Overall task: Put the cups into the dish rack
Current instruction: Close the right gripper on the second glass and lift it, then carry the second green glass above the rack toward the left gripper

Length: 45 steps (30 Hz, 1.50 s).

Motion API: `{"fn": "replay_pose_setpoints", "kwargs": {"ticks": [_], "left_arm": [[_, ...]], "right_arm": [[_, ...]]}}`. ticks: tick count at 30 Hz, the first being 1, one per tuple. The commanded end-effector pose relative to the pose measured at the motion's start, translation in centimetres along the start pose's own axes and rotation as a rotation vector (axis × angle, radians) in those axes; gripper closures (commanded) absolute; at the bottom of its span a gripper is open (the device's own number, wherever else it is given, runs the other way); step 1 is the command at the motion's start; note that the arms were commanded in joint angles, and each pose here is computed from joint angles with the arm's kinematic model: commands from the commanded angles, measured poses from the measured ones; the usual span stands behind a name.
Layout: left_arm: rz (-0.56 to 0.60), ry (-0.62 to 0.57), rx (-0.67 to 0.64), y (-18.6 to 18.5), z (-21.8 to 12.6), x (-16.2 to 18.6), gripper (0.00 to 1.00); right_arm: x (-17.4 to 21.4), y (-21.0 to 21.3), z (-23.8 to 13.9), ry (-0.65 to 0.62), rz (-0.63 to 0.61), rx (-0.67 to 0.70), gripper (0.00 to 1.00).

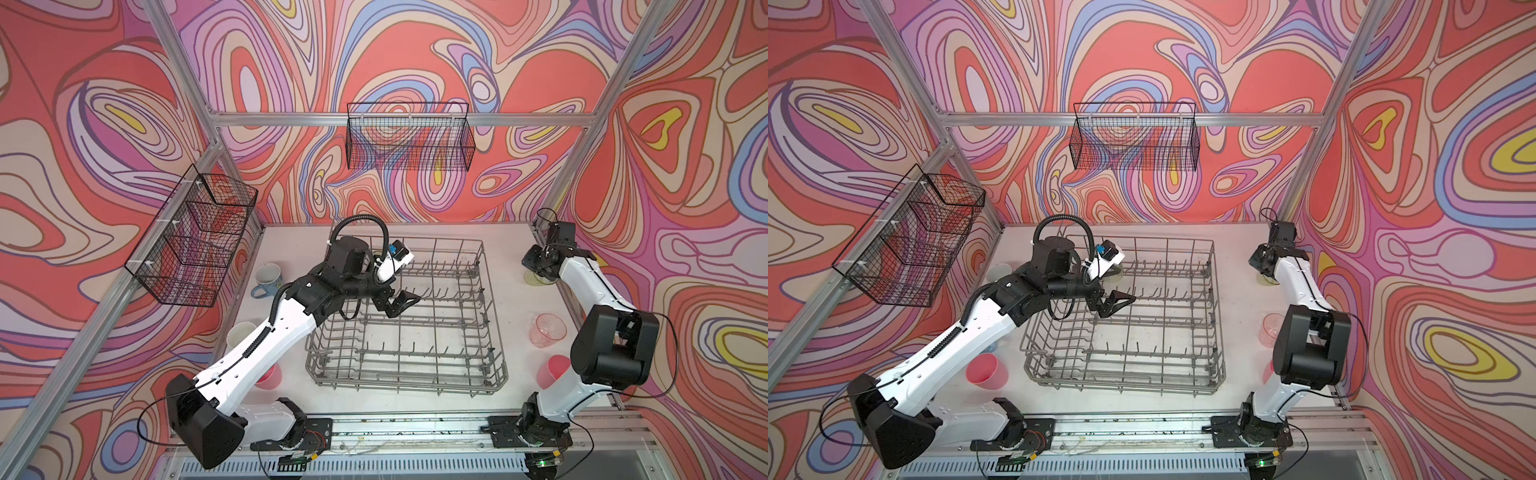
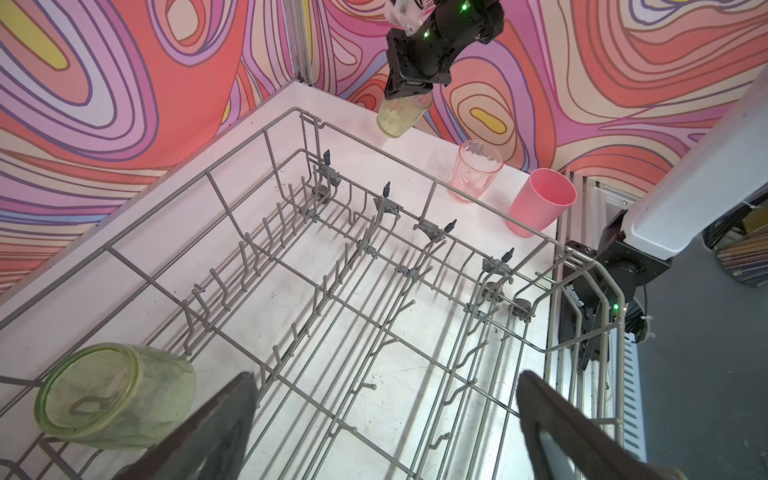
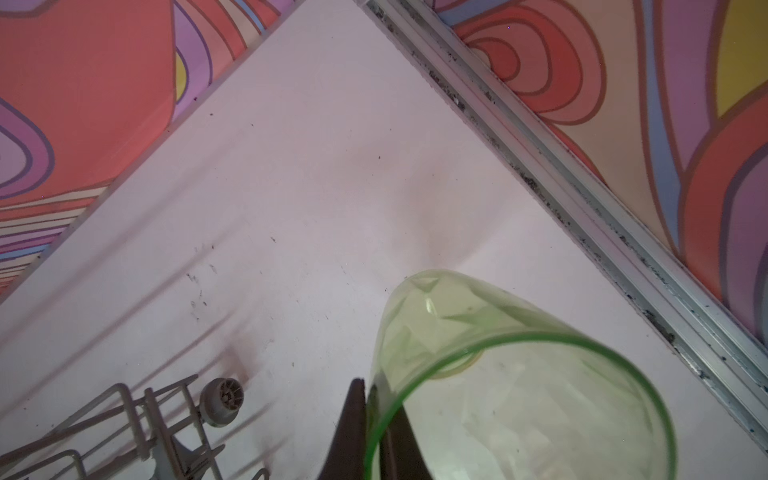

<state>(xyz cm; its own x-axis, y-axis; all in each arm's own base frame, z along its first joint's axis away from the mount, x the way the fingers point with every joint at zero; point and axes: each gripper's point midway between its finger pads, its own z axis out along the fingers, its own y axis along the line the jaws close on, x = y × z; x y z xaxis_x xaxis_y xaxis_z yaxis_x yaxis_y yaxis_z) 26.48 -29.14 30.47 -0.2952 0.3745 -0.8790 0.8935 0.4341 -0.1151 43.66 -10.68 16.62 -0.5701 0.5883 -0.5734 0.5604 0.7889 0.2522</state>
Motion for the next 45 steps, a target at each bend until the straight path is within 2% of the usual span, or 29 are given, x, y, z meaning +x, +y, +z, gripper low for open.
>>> {"fn": "replay_pose_setpoints", "kwargs": {"ticks": [1, 10, 17, 23, 31, 39, 45], "left_arm": [[0.004, -0.011, -0.009, 0.1, 0.4, -0.1, 0.01], [-0.019, -0.030, -0.029, 0.5, 0.3, -0.5, 0.01], [-0.006, -0.031, -0.080, 1.3, 0.2, -0.3, 0.01], [-0.008, -0.008, -0.142, 2.7, 0.1, 0.1, 0.01], [-0.102, -0.056, -0.177, 5.3, -0.8, -0.4, 0.01], [-0.304, -0.195, -0.190, 10.3, -3.1, -1.7, 0.04], [-0.329, -0.185, -0.244, 11.7, -3.1, -1.1, 0.04]], "right_arm": [[-2.7, 1.9, -3.3, -0.091, -0.013, -0.042, 1.00], [-4.9, 7.6, -10.6, -0.268, -0.101, -0.155, 1.00], [-3.7, 12.9, -15.6, -0.360, -0.177, -0.315, 1.00], [-1.5, 17.7, -18.1, -0.379, -0.243, -0.510, 1.00], [1.6, 23.2, -20.1, -0.349, -0.339, -0.822, 1.00], [5.2, 26.5, -21.0, -0.294, -0.492, -1.085, 1.00], [7.3, 27.7, -21.9, -0.263, -0.578, -1.235, 1.00]]}}
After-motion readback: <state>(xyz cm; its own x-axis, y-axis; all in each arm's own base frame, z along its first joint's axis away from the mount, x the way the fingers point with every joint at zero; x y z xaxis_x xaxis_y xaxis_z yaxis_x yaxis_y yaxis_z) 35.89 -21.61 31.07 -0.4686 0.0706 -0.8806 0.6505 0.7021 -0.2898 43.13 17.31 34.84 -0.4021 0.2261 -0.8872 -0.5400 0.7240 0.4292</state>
